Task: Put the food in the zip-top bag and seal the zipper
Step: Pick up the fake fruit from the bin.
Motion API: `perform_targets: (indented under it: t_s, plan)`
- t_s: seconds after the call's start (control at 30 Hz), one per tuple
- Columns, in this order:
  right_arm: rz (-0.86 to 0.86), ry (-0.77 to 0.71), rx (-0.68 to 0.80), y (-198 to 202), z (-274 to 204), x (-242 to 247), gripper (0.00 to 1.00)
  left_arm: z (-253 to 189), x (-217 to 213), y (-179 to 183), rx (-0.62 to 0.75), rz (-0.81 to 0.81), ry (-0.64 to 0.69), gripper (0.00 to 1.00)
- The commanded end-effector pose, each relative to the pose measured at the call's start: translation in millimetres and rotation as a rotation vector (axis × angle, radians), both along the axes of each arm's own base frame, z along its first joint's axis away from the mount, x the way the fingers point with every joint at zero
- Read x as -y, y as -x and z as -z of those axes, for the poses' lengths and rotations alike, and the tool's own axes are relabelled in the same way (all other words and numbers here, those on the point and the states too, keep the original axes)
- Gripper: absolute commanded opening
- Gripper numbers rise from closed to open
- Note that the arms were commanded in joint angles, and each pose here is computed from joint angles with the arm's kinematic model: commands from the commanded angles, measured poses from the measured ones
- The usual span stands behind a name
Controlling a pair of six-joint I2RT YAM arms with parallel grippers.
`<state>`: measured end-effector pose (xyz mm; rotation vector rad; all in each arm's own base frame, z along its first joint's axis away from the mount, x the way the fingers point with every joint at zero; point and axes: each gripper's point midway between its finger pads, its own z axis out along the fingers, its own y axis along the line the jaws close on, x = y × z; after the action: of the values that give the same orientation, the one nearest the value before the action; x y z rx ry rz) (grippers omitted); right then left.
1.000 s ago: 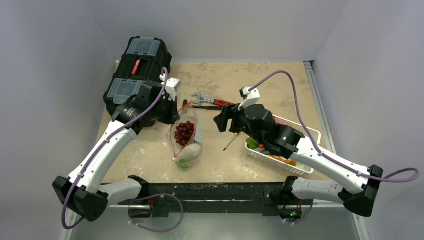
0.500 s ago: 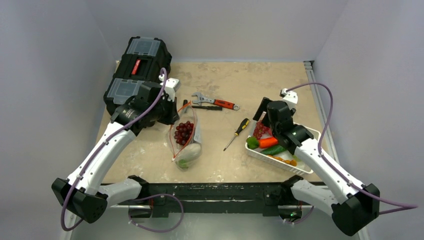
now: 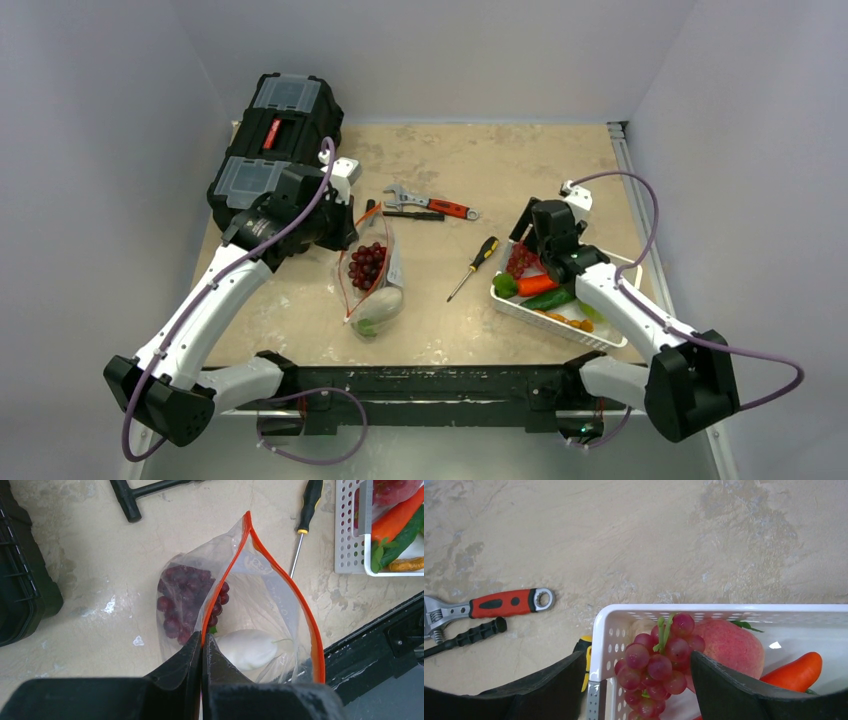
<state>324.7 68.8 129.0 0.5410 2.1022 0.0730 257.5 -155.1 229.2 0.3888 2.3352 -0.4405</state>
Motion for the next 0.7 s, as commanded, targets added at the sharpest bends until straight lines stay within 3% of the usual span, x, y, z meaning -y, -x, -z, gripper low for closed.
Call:
perform_targets:
  t_s: [0.0, 0.43, 0.67]
  plan:
    - [0.034, -0.023, 0.058, -13.1, -1.8, 1.9, 0.75, -10.4, -2.6, -5.3, 0.057, -0.002, 0.002, 0.0]
    - [0.09, -0.009, 0.027, -14.9, 26.6, 13.7, 0.66, -10.9, -2.7, -4.7, 0.059, 0.001, 0.001, 0.0]
    - [0.088, -0.013, 0.009, -13.0, 36.3, 13.3, 0.46, -9.8, -3.6, -5.4, 0.059, -0.002, -0.003, 0.0]
